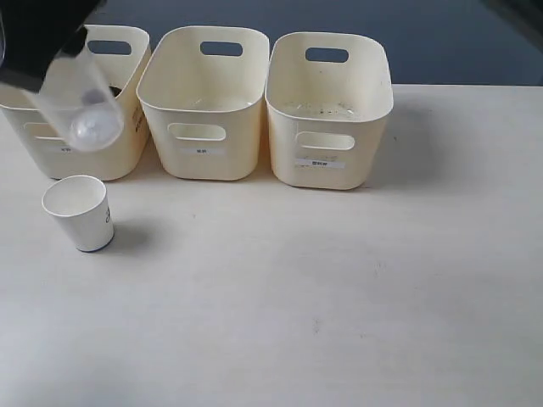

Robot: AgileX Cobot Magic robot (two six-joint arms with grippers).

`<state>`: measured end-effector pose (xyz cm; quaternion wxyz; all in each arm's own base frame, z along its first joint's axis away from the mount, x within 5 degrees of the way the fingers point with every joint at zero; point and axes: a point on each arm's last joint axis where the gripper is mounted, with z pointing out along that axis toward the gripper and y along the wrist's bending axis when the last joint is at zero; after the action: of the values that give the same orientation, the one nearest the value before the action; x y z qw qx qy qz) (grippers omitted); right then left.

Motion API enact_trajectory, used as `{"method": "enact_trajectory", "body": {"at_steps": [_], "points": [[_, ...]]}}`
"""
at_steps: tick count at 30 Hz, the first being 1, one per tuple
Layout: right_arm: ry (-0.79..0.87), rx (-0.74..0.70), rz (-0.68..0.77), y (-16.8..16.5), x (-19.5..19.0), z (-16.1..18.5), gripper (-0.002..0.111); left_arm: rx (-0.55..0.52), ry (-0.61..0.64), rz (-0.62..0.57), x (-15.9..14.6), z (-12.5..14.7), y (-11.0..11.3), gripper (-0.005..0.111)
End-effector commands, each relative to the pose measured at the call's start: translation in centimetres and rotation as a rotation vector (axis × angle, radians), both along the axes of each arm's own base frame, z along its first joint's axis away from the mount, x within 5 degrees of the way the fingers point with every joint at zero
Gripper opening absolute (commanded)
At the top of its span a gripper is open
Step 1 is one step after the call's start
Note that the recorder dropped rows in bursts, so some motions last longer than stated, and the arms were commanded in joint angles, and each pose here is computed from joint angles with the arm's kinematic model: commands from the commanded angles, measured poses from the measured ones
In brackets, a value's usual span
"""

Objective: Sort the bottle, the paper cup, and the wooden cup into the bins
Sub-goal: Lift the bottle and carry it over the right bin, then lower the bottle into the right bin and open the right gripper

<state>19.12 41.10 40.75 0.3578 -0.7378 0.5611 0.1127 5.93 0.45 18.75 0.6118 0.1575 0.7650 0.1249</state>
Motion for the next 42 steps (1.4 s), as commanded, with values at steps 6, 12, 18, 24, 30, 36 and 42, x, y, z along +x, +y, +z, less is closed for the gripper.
{"method": "enact_trajectory", "body": {"at_steps": [6,12,18,24,30,36,42], "points": [[-0.04,0.049,-0.264,-4.2,3.6,2.9,-0.001,-0.004,-0.009,-0.01,0.0,0.0,-0.1,0.0],[0.01,0.005,-0.384,-6.3,6.9,1.3,-0.001,-0.004,-0.009,-0.01,0.0,0.0,-0.1,0.0],[0.043,-0.091,-0.45,-8.3,8.4,-0.9,-0.001,-0.004,-0.009,-0.01,0.0,0.0,-0.1,0.0],[0.085,-0.111,-0.54,-12.0,9.7,-1.6,-0.001,-0.004,-0.009,-0.01,0.0,0.0,-0.1,0.0],[0.077,0.041,-0.601,-14.8,10.8,-1.7,-0.001,-0.004,-0.009,-0.01,0.0,0.0,-0.1,0.0],[0.079,0.086,-0.696,-17.3,13.7,-3.7,-0.001,-0.004,-0.009,-0.01,0.0,0.0,-0.1,0.0],[0.073,0.221,-0.747,-18.2,17.1,-5.6,-0.001,-0.004,-0.009,-0.01,0.0,0.0,-0.1,0.0]]}}
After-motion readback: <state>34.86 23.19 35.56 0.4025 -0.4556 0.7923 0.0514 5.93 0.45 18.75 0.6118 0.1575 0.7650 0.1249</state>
